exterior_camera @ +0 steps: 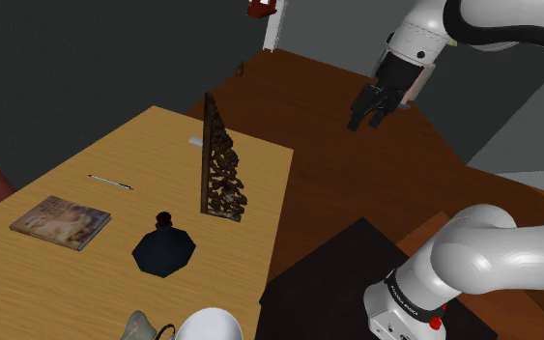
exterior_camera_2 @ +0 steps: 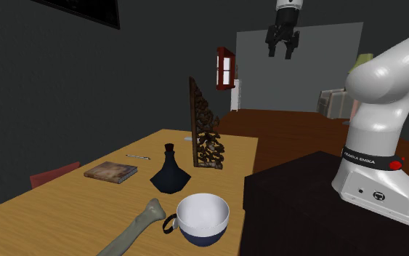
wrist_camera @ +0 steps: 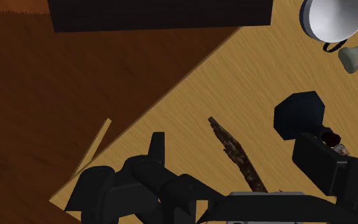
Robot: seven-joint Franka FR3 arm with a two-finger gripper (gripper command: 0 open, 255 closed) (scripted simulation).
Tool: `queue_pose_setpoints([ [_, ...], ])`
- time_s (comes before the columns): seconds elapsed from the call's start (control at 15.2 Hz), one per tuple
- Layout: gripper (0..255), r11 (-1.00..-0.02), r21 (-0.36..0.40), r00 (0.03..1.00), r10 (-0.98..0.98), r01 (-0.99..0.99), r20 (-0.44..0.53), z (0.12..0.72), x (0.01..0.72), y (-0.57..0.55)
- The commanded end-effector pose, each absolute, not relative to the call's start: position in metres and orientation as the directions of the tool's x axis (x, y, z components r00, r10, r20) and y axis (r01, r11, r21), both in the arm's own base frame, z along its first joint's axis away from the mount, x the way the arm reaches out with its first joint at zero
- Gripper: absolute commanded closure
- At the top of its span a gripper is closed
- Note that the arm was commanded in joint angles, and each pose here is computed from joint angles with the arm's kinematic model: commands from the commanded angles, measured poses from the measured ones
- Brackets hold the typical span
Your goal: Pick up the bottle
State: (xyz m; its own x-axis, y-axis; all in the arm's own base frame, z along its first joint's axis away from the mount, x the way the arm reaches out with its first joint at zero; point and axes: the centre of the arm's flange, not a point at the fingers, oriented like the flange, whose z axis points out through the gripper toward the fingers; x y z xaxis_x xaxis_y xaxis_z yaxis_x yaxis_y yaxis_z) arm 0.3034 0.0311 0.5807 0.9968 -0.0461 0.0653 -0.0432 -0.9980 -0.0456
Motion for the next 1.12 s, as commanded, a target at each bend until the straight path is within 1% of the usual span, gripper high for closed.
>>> queue_pose_setpoints([
  [0.0,0,-0.998,-0.046,0.997,-0.046,-0.043,0.065,0.581,0.303,0.031],
  [1.06,0,-0.996,-0.044,0.997,-0.073,-0.072,0.034,0.454,0.391,0.178],
])
